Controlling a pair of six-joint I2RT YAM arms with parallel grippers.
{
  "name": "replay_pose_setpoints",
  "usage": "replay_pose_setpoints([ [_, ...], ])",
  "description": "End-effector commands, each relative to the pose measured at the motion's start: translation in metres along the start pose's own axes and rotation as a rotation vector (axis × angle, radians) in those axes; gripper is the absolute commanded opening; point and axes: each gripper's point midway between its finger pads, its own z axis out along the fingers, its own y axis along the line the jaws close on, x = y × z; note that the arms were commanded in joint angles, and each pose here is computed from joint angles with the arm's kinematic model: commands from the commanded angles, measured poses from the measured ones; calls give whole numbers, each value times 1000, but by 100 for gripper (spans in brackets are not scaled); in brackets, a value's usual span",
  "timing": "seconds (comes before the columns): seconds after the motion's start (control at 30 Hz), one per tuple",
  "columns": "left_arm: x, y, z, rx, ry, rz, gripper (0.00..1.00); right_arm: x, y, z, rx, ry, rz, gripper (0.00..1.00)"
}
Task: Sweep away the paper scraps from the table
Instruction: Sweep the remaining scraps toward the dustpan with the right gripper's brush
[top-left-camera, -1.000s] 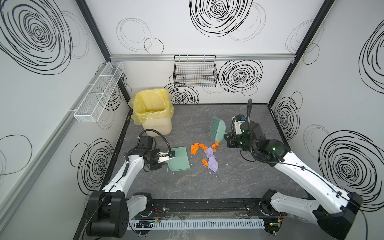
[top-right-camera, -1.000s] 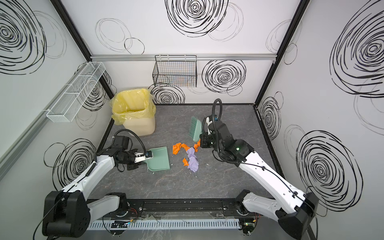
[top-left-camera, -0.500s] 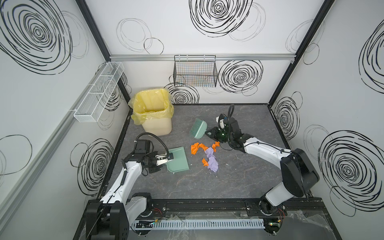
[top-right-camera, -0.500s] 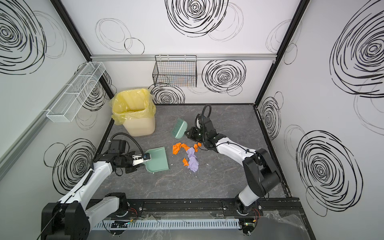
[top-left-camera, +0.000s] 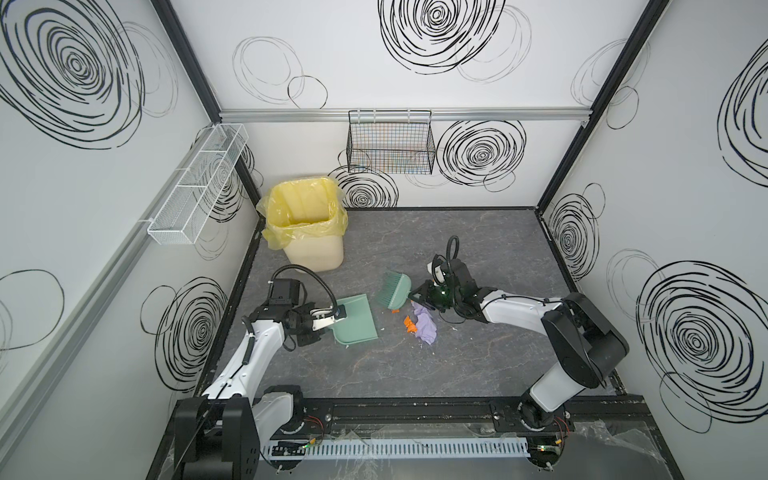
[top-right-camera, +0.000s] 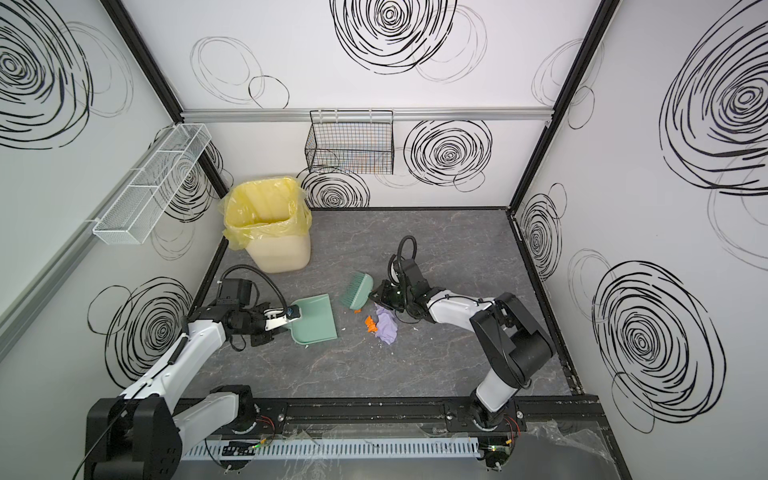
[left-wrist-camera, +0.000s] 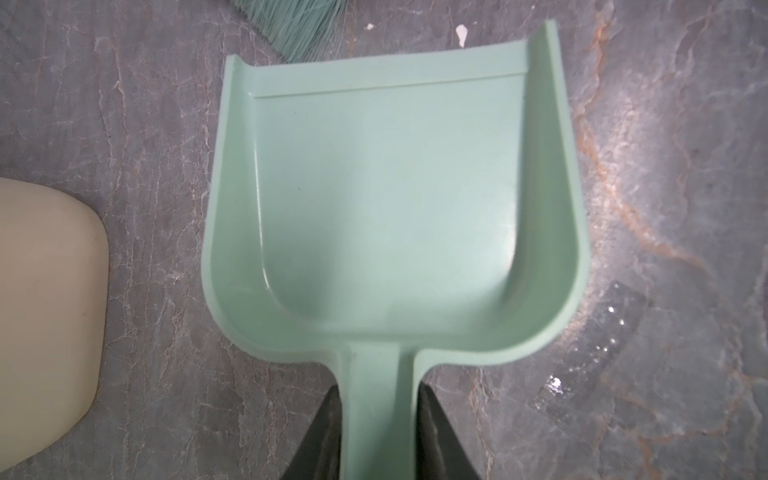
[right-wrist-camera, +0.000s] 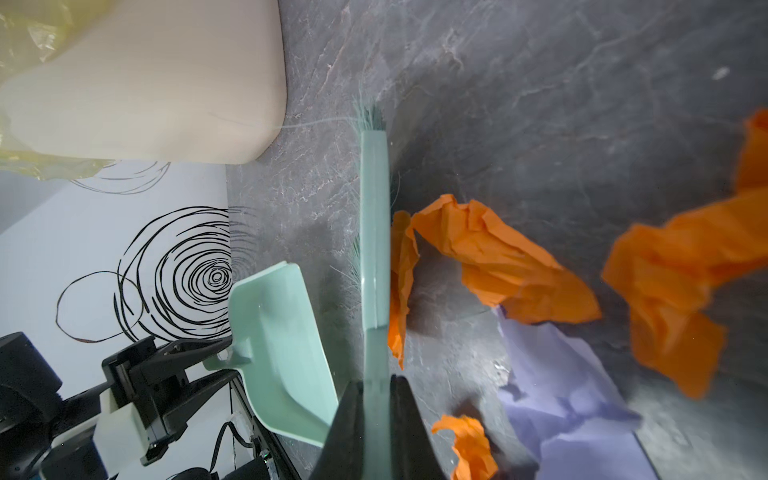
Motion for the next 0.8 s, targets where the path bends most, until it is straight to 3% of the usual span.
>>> replay_pose_setpoints([
  [0.0, -6, 4, 1, -1, -26, 21, 0, 3, -1, -21, 5, -25, -17, 0],
  [0.23, -15, 4, 11, 15, -18, 48, 0, 18, 14, -63, -15, -33, -71, 0],
  [0.4, -29, 4, 19, 33, -13, 76, 0, 1, 43, -107, 17, -141, -195, 0],
  [0.5, -37, 4, 22, 39, -13, 80, 0, -24, 39, -140, 179, -275, -280, 0],
  [0.6, -40, 4, 27, 35, -5, 82, 0, -53, 12, -174, 482, -391, -345, 0],
  [0.67, -41, 6, 31, 30, 7, 79, 0, -70, -9, -192, 702, -428, -376, 0],
  [0.77, -43, 10, 34, 35, 20, 69, 0, -85, -31, -201, 927, -424, -412, 0],
])
